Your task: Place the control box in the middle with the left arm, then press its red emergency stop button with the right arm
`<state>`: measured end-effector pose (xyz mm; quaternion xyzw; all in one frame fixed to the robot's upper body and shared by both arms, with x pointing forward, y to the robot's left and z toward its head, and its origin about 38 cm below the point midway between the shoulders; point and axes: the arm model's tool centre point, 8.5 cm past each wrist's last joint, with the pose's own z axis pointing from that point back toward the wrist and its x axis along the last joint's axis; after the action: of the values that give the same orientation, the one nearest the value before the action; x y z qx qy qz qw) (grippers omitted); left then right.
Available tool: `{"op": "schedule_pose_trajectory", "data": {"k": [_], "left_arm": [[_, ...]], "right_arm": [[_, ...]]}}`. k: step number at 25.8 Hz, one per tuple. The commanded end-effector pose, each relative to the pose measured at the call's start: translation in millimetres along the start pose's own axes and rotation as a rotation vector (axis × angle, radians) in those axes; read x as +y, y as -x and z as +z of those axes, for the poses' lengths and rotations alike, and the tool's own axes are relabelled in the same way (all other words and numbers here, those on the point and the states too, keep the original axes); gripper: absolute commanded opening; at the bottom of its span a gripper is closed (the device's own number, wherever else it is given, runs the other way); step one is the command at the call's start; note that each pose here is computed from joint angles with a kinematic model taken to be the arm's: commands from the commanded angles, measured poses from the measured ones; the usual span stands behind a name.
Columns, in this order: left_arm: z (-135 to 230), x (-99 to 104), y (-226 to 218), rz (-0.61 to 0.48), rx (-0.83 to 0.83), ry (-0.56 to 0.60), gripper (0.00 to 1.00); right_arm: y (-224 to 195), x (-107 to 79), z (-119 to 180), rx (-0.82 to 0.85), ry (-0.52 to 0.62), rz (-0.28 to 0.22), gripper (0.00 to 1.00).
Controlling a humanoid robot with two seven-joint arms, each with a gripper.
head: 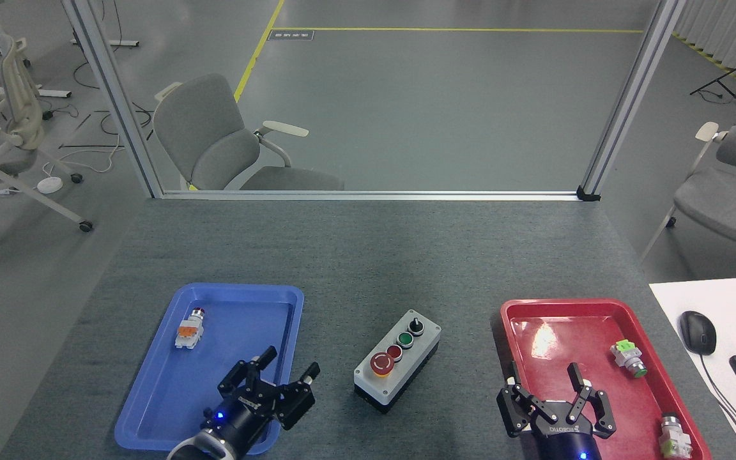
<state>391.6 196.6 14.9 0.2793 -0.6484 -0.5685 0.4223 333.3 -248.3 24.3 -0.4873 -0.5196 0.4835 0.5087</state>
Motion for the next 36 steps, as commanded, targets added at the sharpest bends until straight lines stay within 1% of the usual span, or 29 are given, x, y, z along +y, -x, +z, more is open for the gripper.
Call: {"op": "schedule_pose_trajectory", "data": {"k": [1, 4, 6, 7, 9, 11, 13, 16, 17, 18, 19, 20, 21, 24, 28, 31, 34, 36], "left_arm": [[5.4, 43.8, 29.1, -0.025, 0.080, -0.123, 0.99], [17.8, 76.7, 60.9, -0.032, 0.175, -0.222, 0.99], [29.3, 94.3, 80.6, -0.037, 0.233, -0.277, 0.99], [33.5, 101.1, 87.8, -0.038, 0.255, -0.297, 0.99], [36.8, 106.8, 94.2, -0.044, 0.273, -0.311, 0.99], [37.6, 106.5, 96.0, -0.052, 0.284, -0.306, 0.99], [38.4, 106.9, 97.3, -0.069, 0.286, -0.299, 0.99], [43.8, 106.0, 103.2, -0.124, 0.296, -0.263, 0.98], [45.1, 104.8, 105.7, -0.165, 0.313, -0.240, 0.98], [45.9, 102.8, 106.8, -0.216, 0.332, -0.215, 0.98], [45.9, 101.3, 106.6, -0.257, 0.339, -0.199, 0.98], [44.6, 99.9, 104.6, -0.285, 0.340, -0.188, 0.98], [45.3, 99.1, 102.8, -0.294, 0.337, -0.182, 0.98], [57.8, 85.3, 93.8, -0.284, 0.334, -0.157, 0.99], [58.1, 65.1, 72.2, -0.226, 0.331, -0.156, 0.99], [62.5, 55.6, 68.6, -0.209, 0.330, -0.137, 0.99], [64.4, 53.3, 68.2, -0.207, 0.329, -0.133, 0.99], [64.5, 53.3, 68.4, -0.206, 0.334, -0.134, 0.99]], "right_arm": [[-6.3, 0.1, -1.2, -0.010, -0.001, -0.008, 0.96], [-26.5, -8.4, -13.9, -0.057, 0.025, -0.015, 0.91], [-43.7, -9.1, -18.5, -0.087, 0.026, -0.017, 0.81], [-54.9, -10.8, -21.0, -0.108, 0.032, -0.019, 0.72], [-74.6, -13.9, -25.0, -0.149, 0.039, -0.007, 0.57], [-92.9, -8.3, -23.6, -0.183, 0.005, 0.014, 0.38], [-110.0, -6.0, -26.2, -0.216, -0.039, 0.020, 0.20], [-134.4, -5.3, -29.7, -0.260, -0.063, 0.024, 0.02], [-141.4, -6.9, -32.4, -0.266, -0.060, 0.025, 0.00], [-147.2, -8.2, -35.4, -0.273, -0.055, 0.040, 0.00], [-152.2, -5.9, -36.5, -0.282, -0.060, 0.060, 0.00], [-158.9, -3.7, -37.9, -0.291, -0.063, 0.078, 0.00], [-165.4, -2.9, -40.3, -0.296, -0.066, 0.085, 0.00], [-175.7, 1.5, -43.5, -0.308, -0.081, 0.093, 0.00], [-184.8, 5.6, -44.2, -0.317, -0.096, 0.085, 0.00], [-188.4, 11.1, -48.2, -0.322, -0.128, 0.091, 0.00], [-192.2, 18.9, -46.5, -0.329, -0.170, 0.096, 0.00], [-195.1, 26.1, -43.9, -0.347, -0.189, 0.109, 0.00]]}}
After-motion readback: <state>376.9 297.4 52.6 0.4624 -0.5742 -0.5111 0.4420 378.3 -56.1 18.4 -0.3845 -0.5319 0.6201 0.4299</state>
